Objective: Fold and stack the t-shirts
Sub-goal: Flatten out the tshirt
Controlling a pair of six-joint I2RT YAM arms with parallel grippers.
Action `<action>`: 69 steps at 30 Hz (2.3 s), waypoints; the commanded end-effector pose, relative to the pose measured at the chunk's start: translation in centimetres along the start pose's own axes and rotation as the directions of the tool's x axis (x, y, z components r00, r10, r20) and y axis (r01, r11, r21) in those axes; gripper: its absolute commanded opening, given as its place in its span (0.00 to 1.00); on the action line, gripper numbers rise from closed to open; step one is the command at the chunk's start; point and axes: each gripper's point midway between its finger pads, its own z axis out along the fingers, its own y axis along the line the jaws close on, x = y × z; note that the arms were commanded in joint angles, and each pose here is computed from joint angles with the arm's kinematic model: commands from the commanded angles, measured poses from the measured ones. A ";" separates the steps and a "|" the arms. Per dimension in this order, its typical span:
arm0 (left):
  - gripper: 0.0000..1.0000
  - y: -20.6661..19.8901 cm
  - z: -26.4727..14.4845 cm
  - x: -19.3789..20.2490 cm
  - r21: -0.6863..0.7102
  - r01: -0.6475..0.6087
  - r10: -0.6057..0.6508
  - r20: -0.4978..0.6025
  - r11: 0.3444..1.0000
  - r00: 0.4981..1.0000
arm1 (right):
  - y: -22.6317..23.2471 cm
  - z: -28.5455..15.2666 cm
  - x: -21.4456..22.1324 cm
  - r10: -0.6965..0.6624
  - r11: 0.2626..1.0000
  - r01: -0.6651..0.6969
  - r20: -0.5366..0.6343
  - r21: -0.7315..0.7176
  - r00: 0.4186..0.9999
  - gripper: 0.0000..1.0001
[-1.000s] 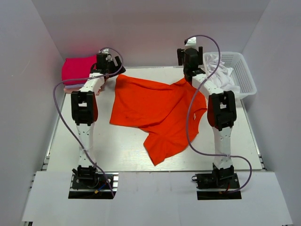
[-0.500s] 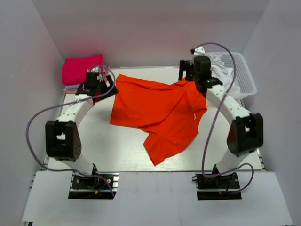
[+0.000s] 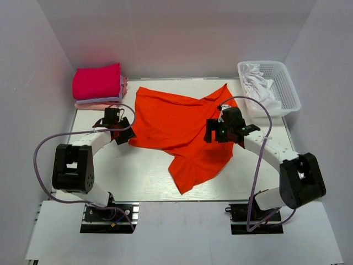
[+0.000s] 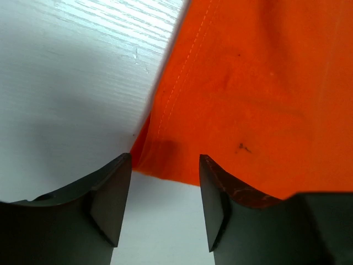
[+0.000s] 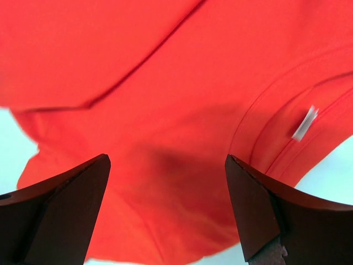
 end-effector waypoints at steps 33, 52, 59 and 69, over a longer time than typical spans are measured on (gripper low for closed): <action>0.00 -6.9 -1.6 -5.6 0.235 -0.100 0.088 0.064 0.967 0.994 | -2.3 -0.1 3.0 0.031 0.994 -0.028 -0.032 0.106 0.999 0.90; 0.60 -16.0 7.4 -12.4 0.315 -0.191 0.190 0.035 0.930 0.981 | -3.8 2.4 0.5 0.004 0.983 -0.002 -0.011 0.183 1.000 0.90; 1.00 -13.3 4.7 -13.5 0.224 -0.209 0.187 0.115 0.952 0.976 | -3.9 2.4 -0.3 0.007 0.981 -0.008 0.004 0.194 1.000 0.90; 1.00 -9.7 4.1 -16.2 0.163 -0.221 0.207 0.101 0.961 0.973 | -2.1 0.8 -4.3 -0.058 0.988 0.058 -0.007 0.142 0.998 0.90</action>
